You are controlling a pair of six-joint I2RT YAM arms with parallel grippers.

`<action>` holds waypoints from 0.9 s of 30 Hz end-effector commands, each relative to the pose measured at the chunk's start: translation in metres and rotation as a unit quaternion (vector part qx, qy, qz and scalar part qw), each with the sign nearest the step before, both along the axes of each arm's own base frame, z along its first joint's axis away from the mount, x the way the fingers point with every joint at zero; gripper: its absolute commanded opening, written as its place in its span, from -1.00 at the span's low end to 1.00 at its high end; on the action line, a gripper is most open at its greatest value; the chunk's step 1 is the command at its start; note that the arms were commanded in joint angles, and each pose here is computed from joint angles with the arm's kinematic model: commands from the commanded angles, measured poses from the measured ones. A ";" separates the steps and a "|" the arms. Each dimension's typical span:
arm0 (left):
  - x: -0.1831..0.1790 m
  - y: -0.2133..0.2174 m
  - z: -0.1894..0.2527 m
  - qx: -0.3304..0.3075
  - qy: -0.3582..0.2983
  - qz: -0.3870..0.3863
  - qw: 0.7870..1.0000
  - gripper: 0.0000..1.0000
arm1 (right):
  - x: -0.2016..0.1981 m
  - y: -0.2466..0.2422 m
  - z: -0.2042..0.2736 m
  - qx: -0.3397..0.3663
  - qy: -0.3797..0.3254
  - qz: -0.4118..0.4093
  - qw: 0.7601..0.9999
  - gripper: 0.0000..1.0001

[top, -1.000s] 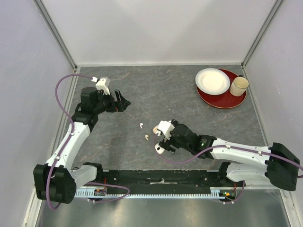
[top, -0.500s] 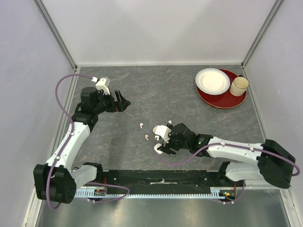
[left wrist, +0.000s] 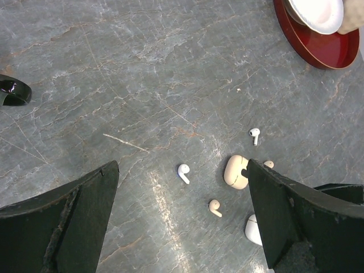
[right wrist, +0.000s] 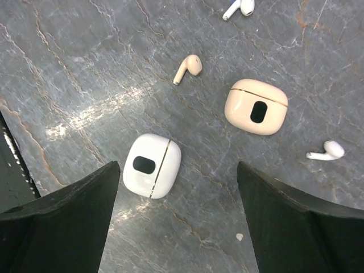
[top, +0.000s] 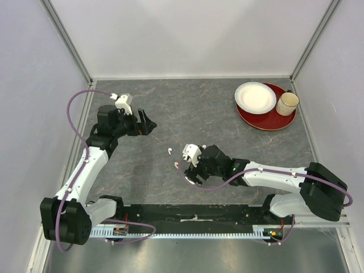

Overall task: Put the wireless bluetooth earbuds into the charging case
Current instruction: Pick up the charging case at the center of the board.

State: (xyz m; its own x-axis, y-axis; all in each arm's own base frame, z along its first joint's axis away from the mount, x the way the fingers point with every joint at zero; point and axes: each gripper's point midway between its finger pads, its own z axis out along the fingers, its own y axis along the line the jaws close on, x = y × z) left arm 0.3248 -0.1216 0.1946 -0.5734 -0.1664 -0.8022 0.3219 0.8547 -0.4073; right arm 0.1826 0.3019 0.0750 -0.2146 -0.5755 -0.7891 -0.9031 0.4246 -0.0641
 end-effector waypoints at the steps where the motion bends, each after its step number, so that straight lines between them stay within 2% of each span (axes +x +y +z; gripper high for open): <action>1: 0.006 0.001 0.020 0.007 -0.030 -0.007 0.999 0.99 | 0.007 0.015 0.012 0.043 0.037 -0.054 0.997 0.81; 5: 0.005 0.001 0.022 0.008 -0.035 -0.007 0.999 0.99 | 0.007 0.008 0.004 0.052 0.052 -0.098 0.992 0.82; 18: 0.005 -0.001 0.020 0.006 -0.032 -0.012 0.999 0.99 | -0.006 0.016 -0.019 0.027 0.059 -0.084 0.994 0.78; 27: 0.005 -0.001 0.019 0.007 -0.030 -0.012 0.999 0.99 | -0.012 0.006 -0.033 0.013 0.060 -0.118 0.991 0.68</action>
State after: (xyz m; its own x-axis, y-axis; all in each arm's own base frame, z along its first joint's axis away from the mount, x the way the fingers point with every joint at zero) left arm 0.3228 -0.1212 0.1919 -0.5846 -0.1650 -0.7943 0.3152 0.8560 -0.4098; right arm 0.1674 0.3104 0.0452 -0.4120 -0.5108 -0.7545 -0.8168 0.5741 0.0573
